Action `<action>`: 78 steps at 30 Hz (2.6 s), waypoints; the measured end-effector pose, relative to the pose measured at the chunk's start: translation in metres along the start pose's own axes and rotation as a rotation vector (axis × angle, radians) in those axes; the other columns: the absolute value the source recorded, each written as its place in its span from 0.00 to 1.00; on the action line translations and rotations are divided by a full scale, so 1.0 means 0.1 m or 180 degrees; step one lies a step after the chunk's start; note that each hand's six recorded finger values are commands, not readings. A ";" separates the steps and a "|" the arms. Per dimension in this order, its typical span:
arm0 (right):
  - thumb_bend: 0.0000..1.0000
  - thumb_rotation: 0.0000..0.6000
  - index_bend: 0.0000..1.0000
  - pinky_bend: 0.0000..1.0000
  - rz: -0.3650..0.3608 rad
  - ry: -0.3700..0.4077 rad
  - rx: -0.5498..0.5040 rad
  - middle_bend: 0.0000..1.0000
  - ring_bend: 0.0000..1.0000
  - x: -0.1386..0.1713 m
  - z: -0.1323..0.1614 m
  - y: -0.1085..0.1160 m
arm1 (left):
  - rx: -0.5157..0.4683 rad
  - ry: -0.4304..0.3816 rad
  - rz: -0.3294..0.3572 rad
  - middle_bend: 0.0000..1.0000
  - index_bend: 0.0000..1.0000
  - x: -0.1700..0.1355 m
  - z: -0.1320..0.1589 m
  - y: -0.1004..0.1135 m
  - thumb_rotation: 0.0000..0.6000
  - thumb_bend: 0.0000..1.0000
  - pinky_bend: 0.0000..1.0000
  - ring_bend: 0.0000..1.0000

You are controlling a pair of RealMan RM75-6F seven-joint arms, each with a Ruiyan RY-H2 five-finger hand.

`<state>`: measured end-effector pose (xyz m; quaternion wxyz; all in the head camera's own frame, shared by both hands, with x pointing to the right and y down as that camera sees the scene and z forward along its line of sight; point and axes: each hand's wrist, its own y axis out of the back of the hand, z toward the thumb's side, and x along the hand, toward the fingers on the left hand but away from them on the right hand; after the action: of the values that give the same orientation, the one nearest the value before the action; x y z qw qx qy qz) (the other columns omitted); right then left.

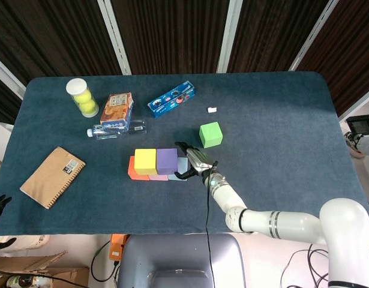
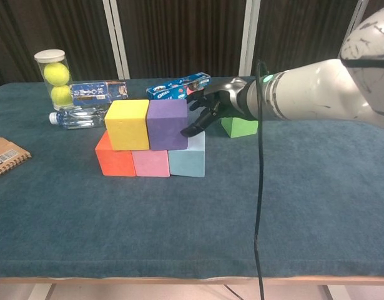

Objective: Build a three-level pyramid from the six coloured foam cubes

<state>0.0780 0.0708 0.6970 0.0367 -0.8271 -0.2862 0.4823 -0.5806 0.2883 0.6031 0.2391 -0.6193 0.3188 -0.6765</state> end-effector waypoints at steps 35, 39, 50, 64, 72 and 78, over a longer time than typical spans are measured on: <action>0.22 0.83 0.32 0.00 -0.0362 0.0179 0.0309 0.00 0.00 0.80 -0.34 0.91 | 0.0066 -0.0010 0.0052 0.02 0.09 0.03 0.13 0.10 1.00 0.17 0.10 0.00; 0.22 0.85 0.25 0.00 -0.0433 0.0107 0.0374 0.00 0.00 0.78 -0.46 0.97 | 0.0056 0.0019 0.0044 0.02 0.09 0.01 0.10 0.09 1.00 0.17 0.10 0.00; 0.28 0.84 0.30 0.00 -0.0362 -0.0105 0.0605 0.00 0.00 0.57 -0.76 0.94 | 0.0028 0.0106 -0.0021 0.02 0.09 0.08 0.06 0.04 1.00 0.17 0.10 0.00; 0.59 0.55 0.33 0.00 0.0168 0.0207 0.0554 0.00 0.00 0.49 -0.50 0.49 | 0.0052 0.0087 -0.0016 0.02 0.08 0.09 0.10 0.03 1.00 0.17 0.10 0.00; 0.59 0.45 0.27 0.00 0.0350 0.0232 0.0397 0.00 0.00 0.45 -0.39 0.30 | 0.0037 0.0100 0.0011 0.02 0.07 0.05 0.07 0.04 1.00 0.17 0.10 0.00; 0.59 0.44 0.25 0.00 0.0382 0.0256 0.0321 0.00 0.00 0.40 -0.32 0.23 | 0.0022 0.0100 0.0021 0.02 0.07 0.03 0.05 0.04 1.00 0.17 0.10 0.00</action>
<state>0.1293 0.0791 0.6753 0.0608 -0.8586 -0.2097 0.4638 -0.5766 0.2824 0.6022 0.2384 -0.6068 0.3223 -0.6864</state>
